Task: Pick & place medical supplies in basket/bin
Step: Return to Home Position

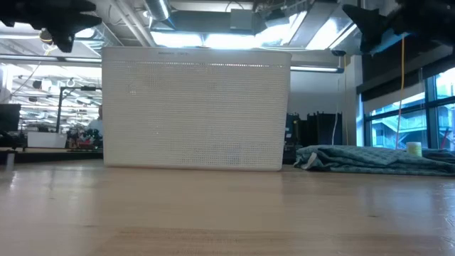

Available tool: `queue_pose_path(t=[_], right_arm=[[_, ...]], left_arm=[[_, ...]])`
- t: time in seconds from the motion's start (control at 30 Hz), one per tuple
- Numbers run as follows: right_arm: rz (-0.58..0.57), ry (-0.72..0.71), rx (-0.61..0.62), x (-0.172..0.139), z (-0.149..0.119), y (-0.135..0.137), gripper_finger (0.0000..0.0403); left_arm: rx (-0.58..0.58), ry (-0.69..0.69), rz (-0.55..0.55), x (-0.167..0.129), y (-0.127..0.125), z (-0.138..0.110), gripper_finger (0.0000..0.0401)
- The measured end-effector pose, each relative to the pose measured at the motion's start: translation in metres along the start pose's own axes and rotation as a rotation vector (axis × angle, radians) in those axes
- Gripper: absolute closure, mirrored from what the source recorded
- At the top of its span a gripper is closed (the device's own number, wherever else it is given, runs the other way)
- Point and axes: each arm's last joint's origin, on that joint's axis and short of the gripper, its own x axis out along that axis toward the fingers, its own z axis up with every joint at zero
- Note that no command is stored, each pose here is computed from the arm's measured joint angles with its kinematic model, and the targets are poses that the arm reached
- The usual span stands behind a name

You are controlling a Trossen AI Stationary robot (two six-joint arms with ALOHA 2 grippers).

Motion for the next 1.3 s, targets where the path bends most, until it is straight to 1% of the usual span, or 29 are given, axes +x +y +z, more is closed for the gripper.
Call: queue_pose_path(t=[0.13, 0.17, 0.23, 0.3, 0.4, 0.47, 0.53, 0.67, 0.7, 0.8, 0.97, 1.07, 1.13, 1.3], right_arm=[[0.002, -0.011, 0.01, -0.006, -0.005, 0.0, 0.0134], [0.003, -0.014, 0.014, -0.007, -0.005, 0.0, 0.0134], [0.003, -0.015, 0.017, -0.008, -0.005, 0.0, 0.0134], [0.003, -0.017, 0.015, -0.008, -0.005, 0.0, 0.0134], [0.002, -0.012, 0.021, -0.008, -0.006, 0.0, 0.0134], [0.001, -0.003, 0.025, -0.008, -0.007, 0.0, 0.0134], [-0.001, 0.005, 0.026, -0.008, -0.007, 0.0, 0.0134], [-0.002, 0.007, 0.026, -0.008, -0.007, 0.0, 0.0134], [-0.002, 0.007, 0.025, -0.008, -0.007, 0.0, 0.0134], [-0.003, 0.007, 0.025, -0.008, -0.007, 0.0, 0.0134], [-0.004, 0.006, 0.023, -0.008, -0.007, -0.001, 0.0134], [-0.005, 0.006, -0.009, -0.008, -0.007, -0.001, 0.0134], [-0.019, 0.004, -0.04, -0.008, -0.007, -0.001, 0.0134], [-0.069, 0.004, -0.058, -0.009, -0.008, -0.002, 0.0134]], left_arm=[[-0.034, -0.038, -0.158, 0.007, -0.009, -0.013, 0.0267], [-0.04, -0.043, -0.183, 0.009, -0.01, -0.017, 0.0267], [-0.033, -0.031, -0.174, 0.014, -0.011, -0.032, 0.0267], [-0.044, -0.045, -0.139, 0.017, -0.011, -0.044, 0.0267], [-0.037, -0.099, -0.111, 0.019, -0.01, -0.049, 0.0267], [-0.012, -0.09, -0.112, 0.02, -0.01, -0.053, 0.0267], [-0.008, -0.079, -0.144, 0.02, -0.011, -0.054, 0.0267], [-0.016, -0.034, -0.245, 0.022, -0.011, -0.057, 0.0267], [-0.017, -0.019, -0.251, 0.022, -0.01, -0.058, 0.0267], [0.004, 0.029, -0.242, 0.025, -0.006, -0.063, 0.0267], [0.042, 0.053, -0.207, 0.029, 0.001, -0.065, 0.0267], [0.064, 0.065, -0.166, 0.03, 0.005, -0.066, 0.0267], [0.065, 0.059, -0.138, 0.031, 0.007, -0.066, 0.0267], [0.065, 0.056, -0.141, 0.032, 0.01, -0.065, 0.0267]])
